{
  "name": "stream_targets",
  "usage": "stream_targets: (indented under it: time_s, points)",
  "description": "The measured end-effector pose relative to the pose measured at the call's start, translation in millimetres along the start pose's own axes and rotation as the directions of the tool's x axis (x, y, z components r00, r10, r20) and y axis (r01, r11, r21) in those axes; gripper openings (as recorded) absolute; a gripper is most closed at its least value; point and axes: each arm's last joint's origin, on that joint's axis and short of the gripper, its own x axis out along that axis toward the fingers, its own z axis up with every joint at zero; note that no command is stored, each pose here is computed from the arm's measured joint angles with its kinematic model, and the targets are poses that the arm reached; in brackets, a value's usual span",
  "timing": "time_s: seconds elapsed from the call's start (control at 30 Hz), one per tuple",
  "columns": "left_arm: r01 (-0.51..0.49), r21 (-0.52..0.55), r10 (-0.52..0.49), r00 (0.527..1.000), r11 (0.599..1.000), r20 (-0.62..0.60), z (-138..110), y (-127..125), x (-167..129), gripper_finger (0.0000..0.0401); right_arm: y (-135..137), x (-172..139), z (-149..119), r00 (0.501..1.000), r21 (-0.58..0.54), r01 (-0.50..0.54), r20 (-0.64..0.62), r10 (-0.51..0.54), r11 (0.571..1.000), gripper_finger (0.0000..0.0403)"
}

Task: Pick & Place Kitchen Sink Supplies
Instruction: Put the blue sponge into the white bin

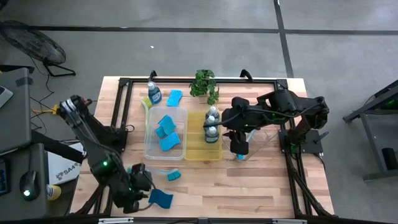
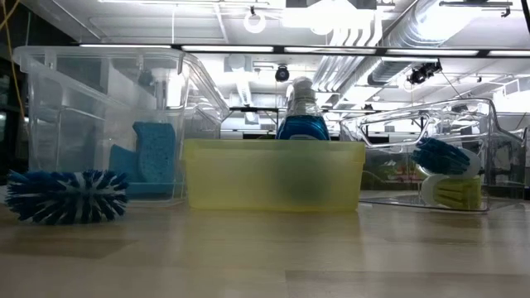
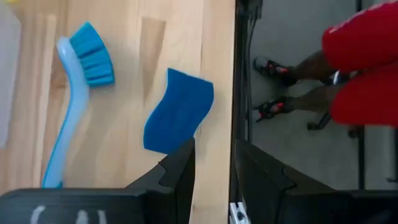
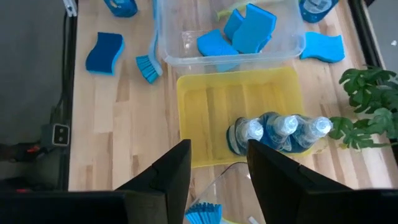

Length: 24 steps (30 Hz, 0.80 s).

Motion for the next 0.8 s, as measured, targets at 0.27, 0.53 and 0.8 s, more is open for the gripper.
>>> stream_targets:
  time_s: [0.27,0.53,0.8]
  points:
    - [-0.006,0.014,0.008,0.993,1.0,-0.118,-7.2,-10.1,37.9,0.0112,0.3,0.0,-0.1,1.0,-0.033,-0.009,-0.003,0.009,0.999,0.0147]
    - [-0.057,0.033,0.06,0.99,0.998,-0.127,-10.6,-12.2,61.8,0.0132,0.9,-0.1,-0.6,1.0,-0.035,-0.021,-0.01,0.02,0.999,0.0147]
    - [-0.071,0.059,0.08,0.985,0.996,-0.153,-14.2,-13.8,80.6,0.0229,5.2,-0.8,-2.2,1.0,-0.048,-0.025,-0.013,0.025,0.999,0.0147]
